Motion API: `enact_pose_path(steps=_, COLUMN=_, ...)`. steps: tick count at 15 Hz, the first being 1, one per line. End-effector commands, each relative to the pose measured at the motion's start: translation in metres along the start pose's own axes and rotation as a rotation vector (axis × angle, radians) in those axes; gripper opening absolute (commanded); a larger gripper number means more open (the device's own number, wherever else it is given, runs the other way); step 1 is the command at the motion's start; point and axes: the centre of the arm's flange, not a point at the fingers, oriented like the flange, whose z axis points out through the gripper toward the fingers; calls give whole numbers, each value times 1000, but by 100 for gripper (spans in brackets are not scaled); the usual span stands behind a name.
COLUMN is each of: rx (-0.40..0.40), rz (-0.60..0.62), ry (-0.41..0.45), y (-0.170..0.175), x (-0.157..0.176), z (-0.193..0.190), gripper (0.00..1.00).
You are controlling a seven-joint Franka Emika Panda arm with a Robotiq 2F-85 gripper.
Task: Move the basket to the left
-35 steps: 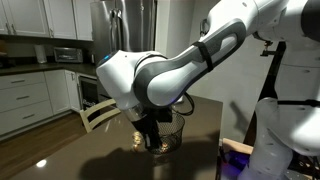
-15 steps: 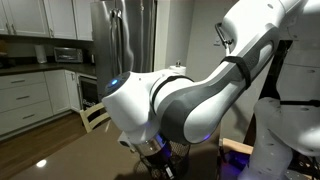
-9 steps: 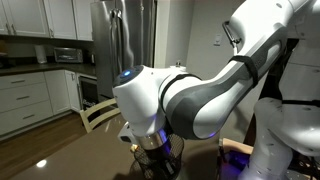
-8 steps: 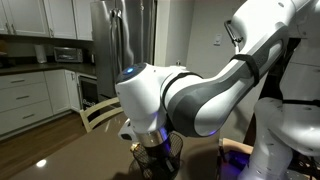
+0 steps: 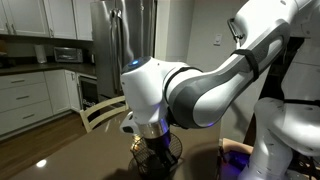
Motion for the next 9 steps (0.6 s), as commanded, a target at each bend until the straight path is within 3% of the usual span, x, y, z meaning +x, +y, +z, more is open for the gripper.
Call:
enact_pose_path(steps=1, rx=22, rz=-8, ry=21, y=5, x=-10, z=-3, gripper=69)
enact_pose_path(steps=5, rx=42, rz=24, ry=-5, y=15, x=-7, z=-6, gripper=95)
enact_pose_path(steps=9, rx=68, rz=54, ry=-30, y=29, x=-7, z=-16, gripper=100)
